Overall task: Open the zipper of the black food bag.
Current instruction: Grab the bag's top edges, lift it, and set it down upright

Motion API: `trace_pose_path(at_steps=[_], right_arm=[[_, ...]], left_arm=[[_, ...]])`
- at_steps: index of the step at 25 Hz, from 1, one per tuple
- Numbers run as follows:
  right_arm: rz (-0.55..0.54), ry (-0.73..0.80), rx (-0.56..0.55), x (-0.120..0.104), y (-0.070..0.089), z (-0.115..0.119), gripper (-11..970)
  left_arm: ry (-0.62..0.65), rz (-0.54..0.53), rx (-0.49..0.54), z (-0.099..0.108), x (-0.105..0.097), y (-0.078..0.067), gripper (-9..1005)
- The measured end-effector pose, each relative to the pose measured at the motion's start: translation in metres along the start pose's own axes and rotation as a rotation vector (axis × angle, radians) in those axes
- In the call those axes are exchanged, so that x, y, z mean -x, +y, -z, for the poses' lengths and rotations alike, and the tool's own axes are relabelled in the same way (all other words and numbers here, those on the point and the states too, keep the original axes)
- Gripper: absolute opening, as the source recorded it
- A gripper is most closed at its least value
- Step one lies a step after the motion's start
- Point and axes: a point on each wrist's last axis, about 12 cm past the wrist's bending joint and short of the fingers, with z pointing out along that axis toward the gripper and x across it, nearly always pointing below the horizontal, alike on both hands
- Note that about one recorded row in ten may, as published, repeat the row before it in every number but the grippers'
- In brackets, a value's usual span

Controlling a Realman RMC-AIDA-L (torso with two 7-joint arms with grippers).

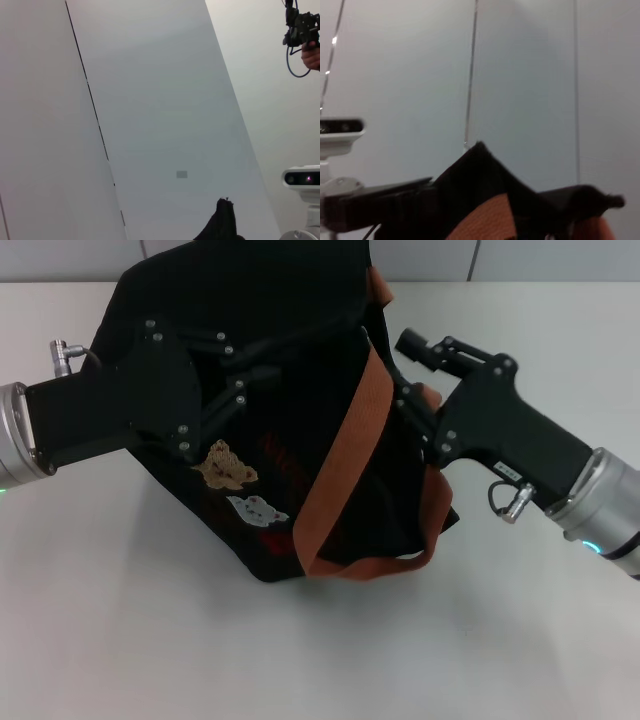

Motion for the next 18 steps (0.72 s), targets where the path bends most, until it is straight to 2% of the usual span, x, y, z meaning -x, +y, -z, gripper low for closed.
trace_pose_path(at_steps=[9, 18], right_arm=[[-0.090, 0.055, 0.065, 0.004, -0.018, -0.012, 326], [-0.133, 0.108, 0.139, 0.005, -0.023, -0.020, 314]], left_arm=[[-0.002, 0.012, 0.000, 0.000, -0.002, -0.003, 92], [-0.004, 0.017, -0.004, 0.001, -0.005, -0.007, 90]])
